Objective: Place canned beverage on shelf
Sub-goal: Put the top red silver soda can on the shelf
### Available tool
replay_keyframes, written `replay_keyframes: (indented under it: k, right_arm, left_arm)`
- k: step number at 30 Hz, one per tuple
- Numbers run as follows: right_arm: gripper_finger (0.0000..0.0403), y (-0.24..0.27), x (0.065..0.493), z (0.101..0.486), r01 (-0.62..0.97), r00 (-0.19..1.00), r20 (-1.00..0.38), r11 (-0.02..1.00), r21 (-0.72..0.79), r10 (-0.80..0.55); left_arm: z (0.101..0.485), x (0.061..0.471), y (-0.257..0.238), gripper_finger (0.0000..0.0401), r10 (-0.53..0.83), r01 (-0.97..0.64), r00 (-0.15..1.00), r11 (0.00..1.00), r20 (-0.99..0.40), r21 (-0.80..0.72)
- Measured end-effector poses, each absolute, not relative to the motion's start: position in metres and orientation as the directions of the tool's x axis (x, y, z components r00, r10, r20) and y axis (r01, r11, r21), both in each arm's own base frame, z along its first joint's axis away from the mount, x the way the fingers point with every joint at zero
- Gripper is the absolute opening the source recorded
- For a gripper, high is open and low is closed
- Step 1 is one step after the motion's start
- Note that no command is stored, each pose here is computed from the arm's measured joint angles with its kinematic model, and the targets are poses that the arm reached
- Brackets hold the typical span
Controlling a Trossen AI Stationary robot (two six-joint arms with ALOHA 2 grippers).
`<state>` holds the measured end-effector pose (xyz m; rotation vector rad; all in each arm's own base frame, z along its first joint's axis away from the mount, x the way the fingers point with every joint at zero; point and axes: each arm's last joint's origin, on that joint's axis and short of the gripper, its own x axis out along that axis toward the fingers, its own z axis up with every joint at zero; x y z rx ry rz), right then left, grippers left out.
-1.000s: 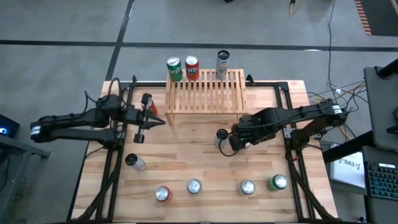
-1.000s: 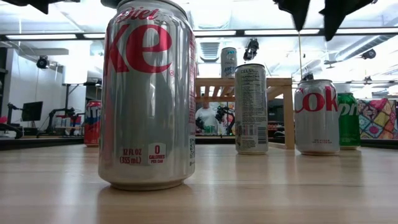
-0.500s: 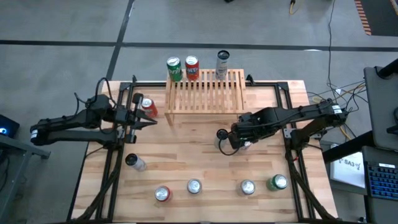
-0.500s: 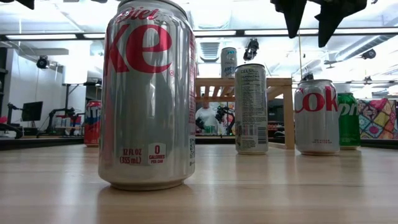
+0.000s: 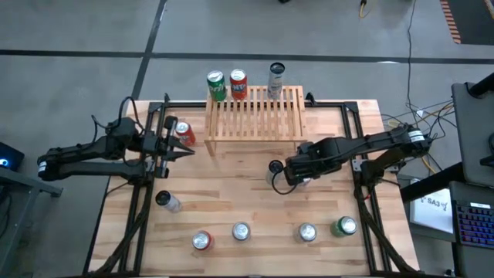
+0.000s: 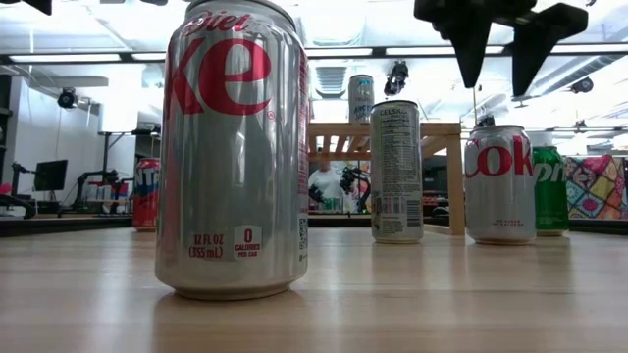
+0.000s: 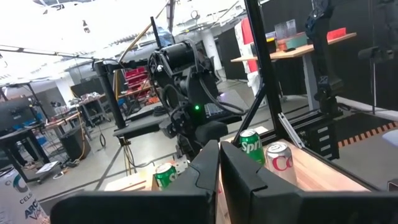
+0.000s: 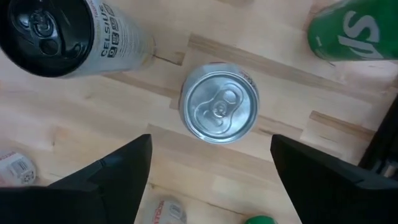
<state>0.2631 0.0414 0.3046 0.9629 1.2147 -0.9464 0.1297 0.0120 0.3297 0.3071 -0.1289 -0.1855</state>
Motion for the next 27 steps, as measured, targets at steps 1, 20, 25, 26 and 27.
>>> replay_keyframes:
  k: [1, 20, 25, 26, 27]
  right_arm:
    - [0.032, 0.041, 0.263, 0.303, 0.947, 0.103, -0.992, 0.312, 0.078, -0.066]
    - [0.0338, 0.033, 0.263, 0.277, 0.959, 0.074, -0.991, 0.281, 0.041, -0.11]
    - [0.0342, 0.032, 0.263, 0.276, 0.959, 0.078, -0.989, 0.28, 0.04, -0.125]
    - [0.0343, 0.032, 0.263, 0.276, 0.959, 0.076, -0.989, 0.28, 0.038, -0.125]
    - [0.0343, 0.032, 0.263, 0.276, 0.96, 0.075, -0.989, 0.278, 0.038, -0.125]
  left_arm:
    - [0.33, 0.13, 0.012, 0.0, -0.201, 0.162, 0.975, 0.936, 0.097, 0.311]
    - [0.33, 0.13, 0.012, 0.0, -0.2, 0.161, 0.975, 0.937, 0.097, 0.311]
    - [0.33, 0.13, 0.012, 0.0, -0.2, 0.161, 0.975, 0.937, 0.097, 0.311]
    - [0.33, 0.13, 0.012, 0.0, -0.2, 0.161, 0.975, 0.937, 0.097, 0.311]
    - [0.33, 0.13, 0.012, 0.0, -0.2, 0.161, 0.975, 0.937, 0.097, 0.311]
